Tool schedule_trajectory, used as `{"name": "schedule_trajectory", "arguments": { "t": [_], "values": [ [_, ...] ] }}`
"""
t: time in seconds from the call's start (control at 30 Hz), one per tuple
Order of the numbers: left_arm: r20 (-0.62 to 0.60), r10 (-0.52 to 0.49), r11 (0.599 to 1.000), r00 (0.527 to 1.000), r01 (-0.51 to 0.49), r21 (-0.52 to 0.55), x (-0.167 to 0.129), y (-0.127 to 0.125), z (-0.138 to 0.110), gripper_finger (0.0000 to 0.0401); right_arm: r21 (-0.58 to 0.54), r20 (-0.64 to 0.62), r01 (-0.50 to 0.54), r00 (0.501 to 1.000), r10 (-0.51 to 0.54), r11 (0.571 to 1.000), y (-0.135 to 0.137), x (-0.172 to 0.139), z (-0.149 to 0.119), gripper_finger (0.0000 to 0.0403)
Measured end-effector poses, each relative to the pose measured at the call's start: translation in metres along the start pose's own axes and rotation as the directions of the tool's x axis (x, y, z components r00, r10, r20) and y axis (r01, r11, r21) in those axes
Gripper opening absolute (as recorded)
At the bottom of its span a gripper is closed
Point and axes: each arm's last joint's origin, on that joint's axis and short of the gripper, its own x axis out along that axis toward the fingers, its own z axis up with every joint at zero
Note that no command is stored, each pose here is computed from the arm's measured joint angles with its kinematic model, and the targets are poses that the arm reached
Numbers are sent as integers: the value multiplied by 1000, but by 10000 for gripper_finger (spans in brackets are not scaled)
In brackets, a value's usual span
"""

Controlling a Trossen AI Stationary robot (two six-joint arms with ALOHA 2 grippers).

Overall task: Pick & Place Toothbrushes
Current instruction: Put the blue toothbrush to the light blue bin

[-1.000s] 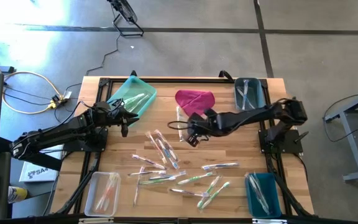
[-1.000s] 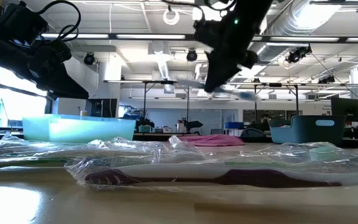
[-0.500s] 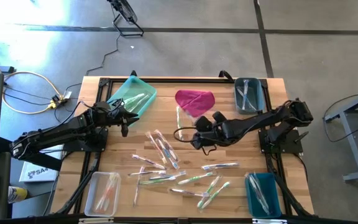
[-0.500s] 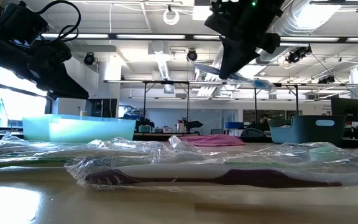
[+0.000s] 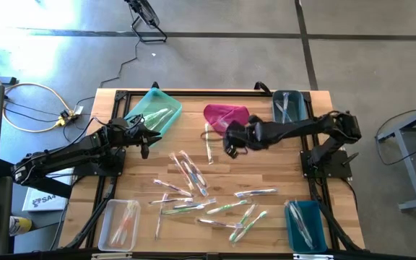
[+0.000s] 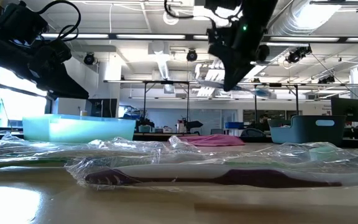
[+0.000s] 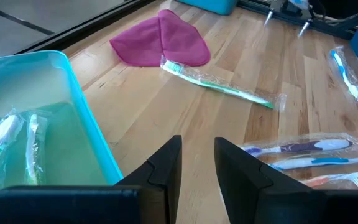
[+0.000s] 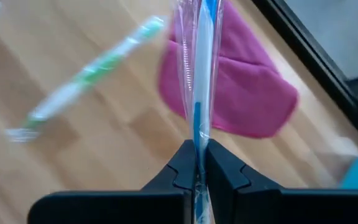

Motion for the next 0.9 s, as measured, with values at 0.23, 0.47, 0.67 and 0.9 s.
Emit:
{"name": "schedule_trajectory", "arguments": {
  "t": [0.23,0.47,0.67,0.9],
  "values": [
    [0,0,1000,1000,0,11,0,0,0,93,36,-136,156,979,-149,987,-52,18,8,11],
    [0,-3,1000,1000,3,27,0,0,0,93,171,-122,284,956,-266,943,-103,-1,14,11],
    [0,-3,1000,1000,3,27,0,0,0,93,309,-90,322,947,-309,895,-145,-17,18,11],
    [0,-3,1000,1000,3,20,0,0,0,93,394,-151,442,896,-417,806,-184,-6,19,11]
  ]
}}
